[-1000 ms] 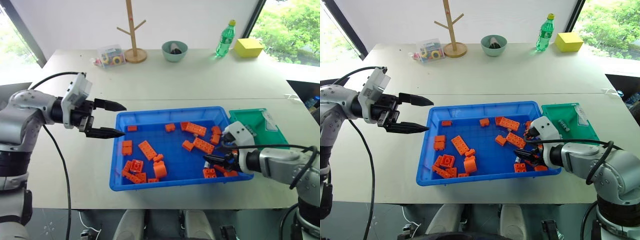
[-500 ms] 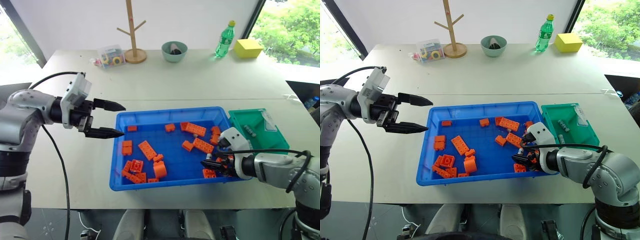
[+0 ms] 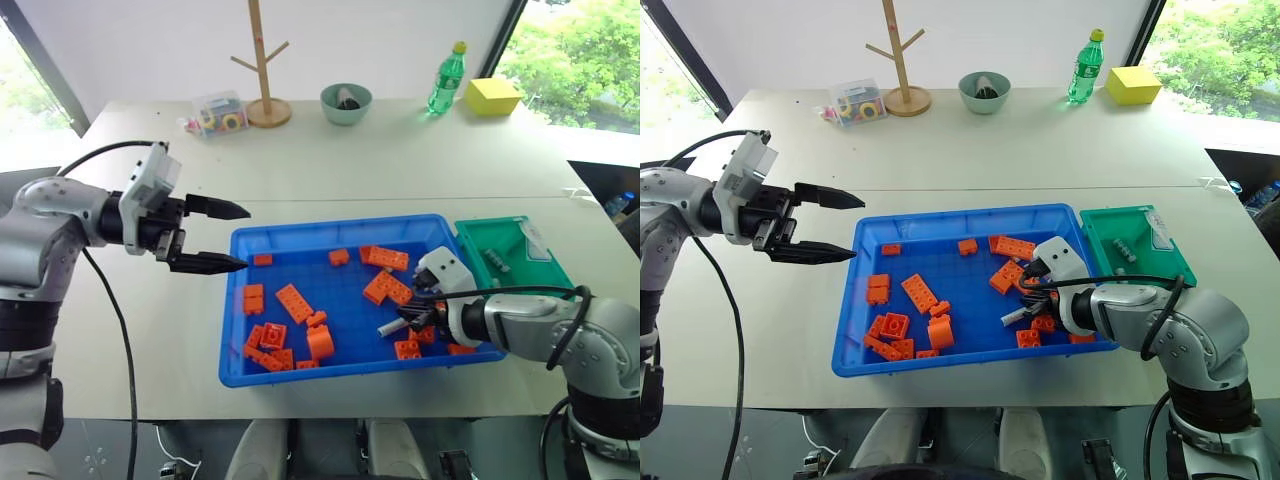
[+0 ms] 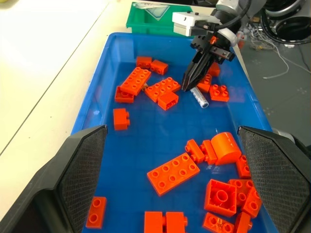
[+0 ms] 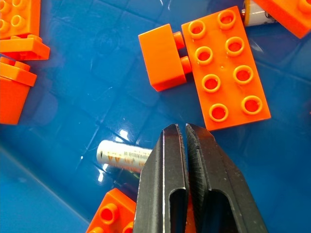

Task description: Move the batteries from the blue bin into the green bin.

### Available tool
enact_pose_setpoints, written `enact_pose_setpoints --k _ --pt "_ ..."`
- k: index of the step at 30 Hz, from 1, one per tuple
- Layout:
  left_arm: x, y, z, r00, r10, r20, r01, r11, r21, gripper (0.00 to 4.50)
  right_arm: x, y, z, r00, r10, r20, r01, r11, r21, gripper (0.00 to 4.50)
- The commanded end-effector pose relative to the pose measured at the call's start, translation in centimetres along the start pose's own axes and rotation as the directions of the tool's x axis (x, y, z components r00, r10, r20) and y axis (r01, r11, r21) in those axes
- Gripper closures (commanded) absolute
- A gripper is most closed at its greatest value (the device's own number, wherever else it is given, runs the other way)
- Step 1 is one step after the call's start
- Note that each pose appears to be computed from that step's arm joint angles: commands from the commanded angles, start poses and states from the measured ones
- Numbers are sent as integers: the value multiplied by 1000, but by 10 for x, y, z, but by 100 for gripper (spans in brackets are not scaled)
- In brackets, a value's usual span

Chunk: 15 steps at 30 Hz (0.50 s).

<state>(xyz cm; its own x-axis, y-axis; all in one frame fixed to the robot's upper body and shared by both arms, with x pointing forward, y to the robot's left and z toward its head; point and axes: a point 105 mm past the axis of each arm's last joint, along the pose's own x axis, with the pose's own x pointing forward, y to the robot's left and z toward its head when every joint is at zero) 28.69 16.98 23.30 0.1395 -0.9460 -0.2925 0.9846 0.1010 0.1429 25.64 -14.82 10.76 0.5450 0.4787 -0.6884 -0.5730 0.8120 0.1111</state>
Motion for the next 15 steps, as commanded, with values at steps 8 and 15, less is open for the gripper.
enact_pose_setpoints --k 8,15 --pt "-3 4 8 1000 13 15 -14 999 49 0 -21 11 34 993 61 104 -33 967 -253 200" --pt "-2 6 8 1000 12 21 -13 998 57 0 -36 15 63 960 203 191 -70 837 -542 200"
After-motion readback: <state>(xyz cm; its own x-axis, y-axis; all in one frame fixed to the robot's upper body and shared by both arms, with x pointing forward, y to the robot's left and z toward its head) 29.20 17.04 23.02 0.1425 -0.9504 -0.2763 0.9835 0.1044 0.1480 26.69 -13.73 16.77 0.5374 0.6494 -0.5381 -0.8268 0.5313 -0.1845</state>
